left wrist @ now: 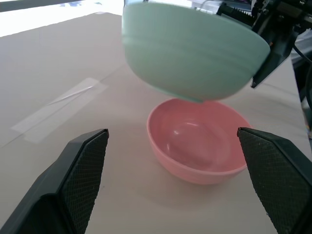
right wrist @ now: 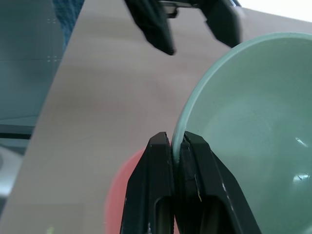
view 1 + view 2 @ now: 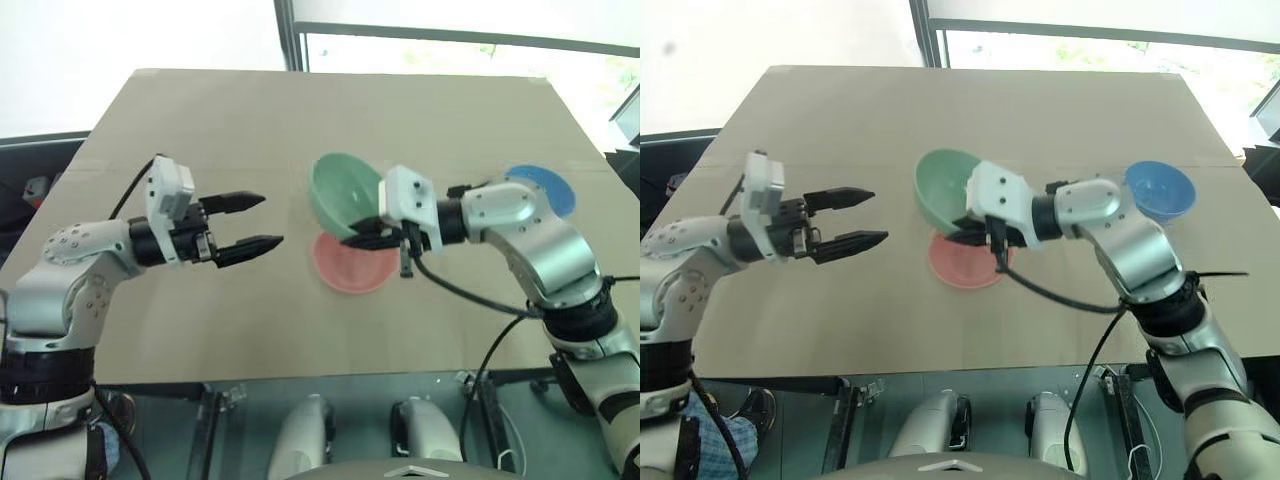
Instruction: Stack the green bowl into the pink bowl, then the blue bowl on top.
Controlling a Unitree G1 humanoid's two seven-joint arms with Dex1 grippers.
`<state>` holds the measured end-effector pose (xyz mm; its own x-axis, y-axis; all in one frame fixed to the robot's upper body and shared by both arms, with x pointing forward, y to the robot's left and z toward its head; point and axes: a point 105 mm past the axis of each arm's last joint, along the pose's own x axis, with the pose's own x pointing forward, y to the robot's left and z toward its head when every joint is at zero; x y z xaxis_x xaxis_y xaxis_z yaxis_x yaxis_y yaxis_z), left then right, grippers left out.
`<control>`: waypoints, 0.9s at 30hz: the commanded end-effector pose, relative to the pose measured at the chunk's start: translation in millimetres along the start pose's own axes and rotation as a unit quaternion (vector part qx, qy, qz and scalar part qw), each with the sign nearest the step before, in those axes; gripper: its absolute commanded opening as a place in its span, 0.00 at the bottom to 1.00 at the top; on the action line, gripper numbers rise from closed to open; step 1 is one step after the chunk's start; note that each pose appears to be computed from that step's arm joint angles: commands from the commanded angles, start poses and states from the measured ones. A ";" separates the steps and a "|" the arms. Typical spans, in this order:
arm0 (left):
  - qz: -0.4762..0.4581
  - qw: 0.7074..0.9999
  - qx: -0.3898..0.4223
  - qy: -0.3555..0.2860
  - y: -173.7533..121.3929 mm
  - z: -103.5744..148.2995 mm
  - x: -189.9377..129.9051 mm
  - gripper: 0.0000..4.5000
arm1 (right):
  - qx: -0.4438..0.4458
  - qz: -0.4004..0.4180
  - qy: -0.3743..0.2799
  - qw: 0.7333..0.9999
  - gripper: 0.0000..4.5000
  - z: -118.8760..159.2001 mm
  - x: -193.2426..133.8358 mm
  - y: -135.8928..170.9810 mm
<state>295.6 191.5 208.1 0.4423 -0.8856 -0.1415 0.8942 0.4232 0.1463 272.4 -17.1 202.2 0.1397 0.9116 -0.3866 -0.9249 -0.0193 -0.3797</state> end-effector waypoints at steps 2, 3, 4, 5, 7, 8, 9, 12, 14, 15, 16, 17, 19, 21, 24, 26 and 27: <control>-0.020 0.999 0.027 -0.004 4.2 10.0 3.1 1.00 | -0.013 0.005 0.005 1.000 0.02 6.9 -4.5 10.1; -0.024 0.999 0.028 -0.004 4.9 10.5 3.8 1.00 | -0.009 0.008 0.008 1.000 0.02 5.9 -4.7 11.7; -0.028 0.999 0.026 -0.004 5.7 11.0 4.4 1.00 | -0.008 0.011 0.011 1.000 0.02 4.7 -4.7 12.7; -0.033 0.999 0.025 -0.002 5.8 10.8 4.5 1.00 | -0.008 0.012 0.013 1.000 0.16 4.5 -4.5 12.9; -0.040 0.999 0.026 0.004 7.0 10.1 4.2 1.00 | -0.007 0.012 0.013 1.000 0.28 4.4 -4.2 13.1; -0.042 0.999 0.028 0.006 7.9 9.7 3.9 1.00 | -0.006 0.013 0.013 1.000 0.39 4.3 -4.1 13.1; -0.044 0.999 0.028 0.008 8.6 9.6 3.8 1.00 | -0.005 0.013 0.011 1.000 0.50 4.3 -4.1 13.2; -0.051 0.998 0.033 0.011 9.0 10.4 5.4 1.00 | 0.009 -0.014 0.012 1.000 0.77 2.0 -7.0 7.1; -0.056 0.998 0.036 0.011 7.9 11.9 6.9 1.00 | 0.016 -0.047 0.024 0.998 0.93 -2.0 -13.2 -2.0; -0.059 0.998 0.036 0.006 6.7 14.5 8.3 1.00 | 0.018 -0.076 0.034 0.996 0.93 -5.9 -21.2 -12.8; -0.062 0.997 0.034 -0.001 5.8 17.7 9.9 1.00 | 0.019 -0.102 0.045 0.994 0.93 -10.5 -30.1 -22.9; -0.064 0.997 0.032 -0.008 5.1 20.7 11.7 1.00 | 0.023 -0.125 0.059 0.990 0.93 -16.7 -40.1 -31.9; -0.072 0.997 0.036 -0.015 2.6 24.3 16.9 1.00 | 0.030 -0.177 0.094 0.979 0.93 -34.2 -64.4 -50.4; -0.081 0.996 0.038 -0.024 -1.2 28.8 23.5 1.00 | 0.035 -0.216 0.130 0.967 0.93 -53.1 -89.2 -63.3; -0.096 0.994 0.041 -0.034 -8.1 34.0 31.5 1.00 | 0.041 -0.233 0.166 0.957 0.93 -74.6 -117.3 -66.3; -0.104 0.993 0.041 -0.042 -12.0 38.0 35.5 1.00 | 0.050 -0.246 0.193 0.949 0.93 -88.9 -136.4 -63.7; -0.106 0.992 0.042 -0.046 -13.2 39.9 37.1 1.00 | 0.054 -0.252 0.203 0.945 0.93 -94.6 -143.9 -62.6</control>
<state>303.0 152.3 225.6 0.2570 -0.9597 -0.1138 0.9586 0.2382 0.1562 343.4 -175.2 187.1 0.6379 0.5722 -0.5155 -0.7687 0.4317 -0.4720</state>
